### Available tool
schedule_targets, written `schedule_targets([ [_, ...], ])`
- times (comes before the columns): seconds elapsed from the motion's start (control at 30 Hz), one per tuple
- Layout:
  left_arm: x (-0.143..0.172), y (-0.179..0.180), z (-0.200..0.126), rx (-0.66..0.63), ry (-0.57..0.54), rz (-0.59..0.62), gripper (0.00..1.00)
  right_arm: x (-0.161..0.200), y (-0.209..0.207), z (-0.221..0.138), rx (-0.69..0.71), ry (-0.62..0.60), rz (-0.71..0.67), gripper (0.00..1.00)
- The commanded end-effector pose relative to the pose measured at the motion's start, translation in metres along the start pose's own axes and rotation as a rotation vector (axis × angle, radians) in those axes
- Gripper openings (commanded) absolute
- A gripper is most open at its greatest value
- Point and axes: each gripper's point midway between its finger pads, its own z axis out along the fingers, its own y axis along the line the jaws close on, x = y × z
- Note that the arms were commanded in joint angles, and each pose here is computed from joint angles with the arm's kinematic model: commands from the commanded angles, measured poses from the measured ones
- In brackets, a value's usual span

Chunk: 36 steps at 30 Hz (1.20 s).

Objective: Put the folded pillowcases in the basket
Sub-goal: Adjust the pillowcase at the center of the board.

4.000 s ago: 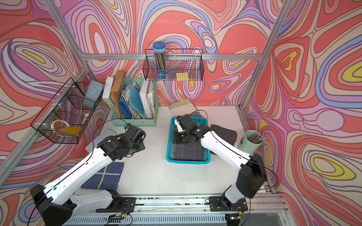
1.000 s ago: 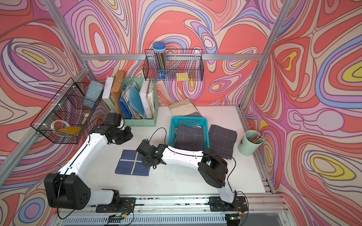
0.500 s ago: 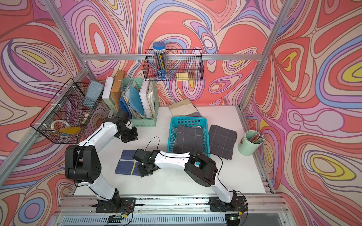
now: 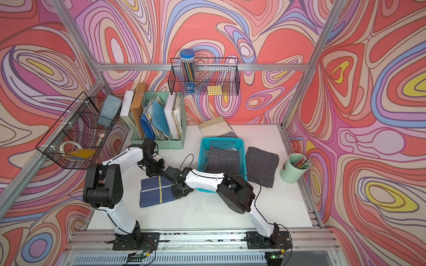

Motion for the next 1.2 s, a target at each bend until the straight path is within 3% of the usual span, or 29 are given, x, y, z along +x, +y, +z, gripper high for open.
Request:
schedule_targets([
  [0.0,0.013,0.007,-0.014,-0.037,-0.006,0.022,0.0,-0.016,-0.033,0.012,0.14,-0.008,-0.029,0.0],
  [0.2,0.025,0.021,-0.014,-0.094,0.012,0.016,0.0,-0.075,-0.064,0.004,0.189,-0.092,-0.012,0.0],
  [0.3,0.032,0.021,-0.013,-0.085,0.029,0.007,0.0,-0.103,-0.059,-0.011,0.157,-0.164,-0.035,0.0],
  [0.5,0.054,0.018,0.0,-0.079,0.118,0.035,0.0,-0.135,-0.029,-0.09,0.02,-0.335,-0.034,0.0],
  [0.7,0.078,0.015,0.018,-0.168,0.204,0.097,0.0,-0.125,-0.031,-0.185,-0.014,-0.488,-0.007,0.0],
  [0.93,0.086,0.024,0.033,-0.227,0.236,0.049,0.0,-0.086,-0.041,-0.304,-0.088,-0.696,0.04,0.0],
  [1.17,0.114,-0.013,0.061,-0.147,0.387,0.099,0.0,-0.054,-0.077,-0.356,0.005,-0.799,0.068,0.0],
])
